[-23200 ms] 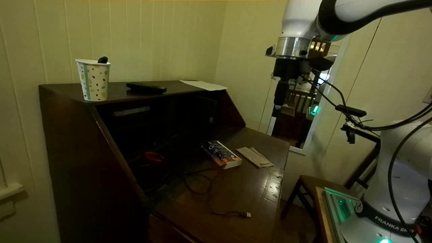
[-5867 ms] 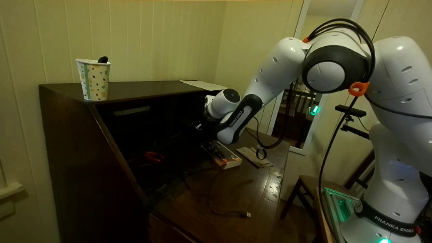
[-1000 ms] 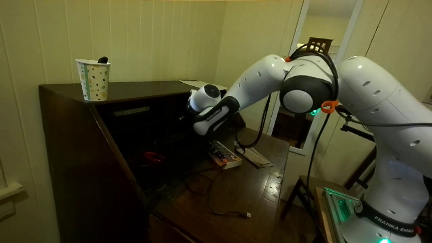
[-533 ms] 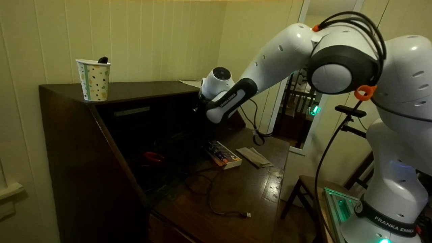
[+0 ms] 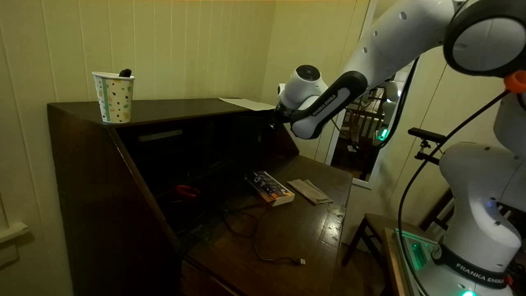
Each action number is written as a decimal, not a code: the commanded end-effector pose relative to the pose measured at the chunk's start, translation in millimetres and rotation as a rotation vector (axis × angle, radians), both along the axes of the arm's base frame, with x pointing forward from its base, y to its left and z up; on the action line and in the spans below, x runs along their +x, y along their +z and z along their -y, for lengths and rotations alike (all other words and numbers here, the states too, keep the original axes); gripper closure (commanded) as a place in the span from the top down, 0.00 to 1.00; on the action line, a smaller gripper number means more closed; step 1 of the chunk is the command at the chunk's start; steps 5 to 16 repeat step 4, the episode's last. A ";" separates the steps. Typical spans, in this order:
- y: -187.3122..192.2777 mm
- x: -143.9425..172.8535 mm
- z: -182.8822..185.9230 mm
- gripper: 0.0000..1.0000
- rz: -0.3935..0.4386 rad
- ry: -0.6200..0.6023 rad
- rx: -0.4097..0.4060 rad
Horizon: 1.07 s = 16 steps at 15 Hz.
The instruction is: Put the remote control on the middle shelf of the cabinet.
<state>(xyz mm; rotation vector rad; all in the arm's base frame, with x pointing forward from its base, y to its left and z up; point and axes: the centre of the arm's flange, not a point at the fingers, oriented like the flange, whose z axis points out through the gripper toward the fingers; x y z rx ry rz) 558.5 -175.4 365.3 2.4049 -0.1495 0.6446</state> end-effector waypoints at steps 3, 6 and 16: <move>18.2 -28.9 19.2 1.00 -0.009 0.009 0.029; 20.2 -32.8 22.3 1.00 -0.008 0.012 0.040; 20.2 -32.8 22.3 1.00 -0.008 0.012 0.040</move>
